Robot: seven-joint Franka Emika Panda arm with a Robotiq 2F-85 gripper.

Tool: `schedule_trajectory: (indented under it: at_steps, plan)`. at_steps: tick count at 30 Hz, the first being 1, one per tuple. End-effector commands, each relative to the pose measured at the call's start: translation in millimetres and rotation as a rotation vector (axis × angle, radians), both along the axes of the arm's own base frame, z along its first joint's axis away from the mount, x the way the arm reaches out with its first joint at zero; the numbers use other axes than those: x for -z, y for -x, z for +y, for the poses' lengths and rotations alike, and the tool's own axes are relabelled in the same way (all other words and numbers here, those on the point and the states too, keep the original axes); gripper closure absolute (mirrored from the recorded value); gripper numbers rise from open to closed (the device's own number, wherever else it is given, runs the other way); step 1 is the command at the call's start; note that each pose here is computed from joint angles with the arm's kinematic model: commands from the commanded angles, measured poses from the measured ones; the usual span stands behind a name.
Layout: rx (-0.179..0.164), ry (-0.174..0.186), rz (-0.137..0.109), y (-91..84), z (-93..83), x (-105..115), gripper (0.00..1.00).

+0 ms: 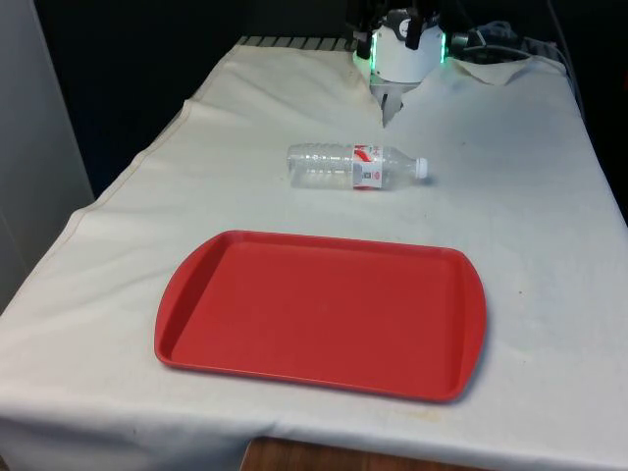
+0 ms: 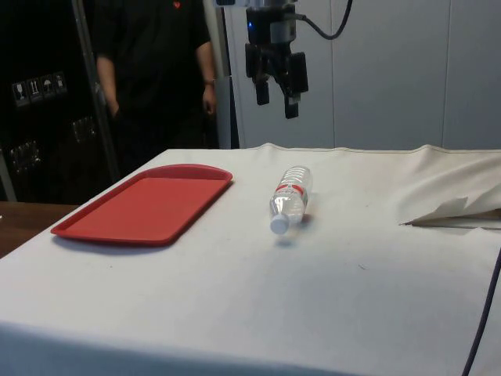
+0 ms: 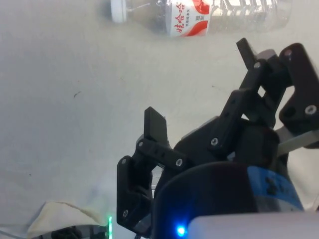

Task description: Place the bottle upright on the tray.

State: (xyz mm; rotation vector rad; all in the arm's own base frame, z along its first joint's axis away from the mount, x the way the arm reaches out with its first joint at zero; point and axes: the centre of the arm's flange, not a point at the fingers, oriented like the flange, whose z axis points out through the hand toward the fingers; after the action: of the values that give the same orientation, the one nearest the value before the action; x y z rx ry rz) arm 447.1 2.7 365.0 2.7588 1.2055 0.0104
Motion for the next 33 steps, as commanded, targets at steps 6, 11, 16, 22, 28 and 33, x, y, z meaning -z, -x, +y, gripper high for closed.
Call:
schedule_trajectory:
  at_steps: [6,11,16,22,28,33]
  plan:
    - [-0.045,0.024,0.004,-0.4,0.5,7,0.0]
    - [-0.074,0.036,0.014,-0.5,0.5,11,0.0]
    - [-0.106,0.052,0.025,-0.8,0.7,15,0.0]
    - [-0.134,0.066,0.031,-1.0,0.1,17,0.0]
    - [-0.167,0.086,0.037,-1.4,0.7,19,0.0]
    - [-0.199,0.103,0.045,-1.4,0.6,22,0.0]
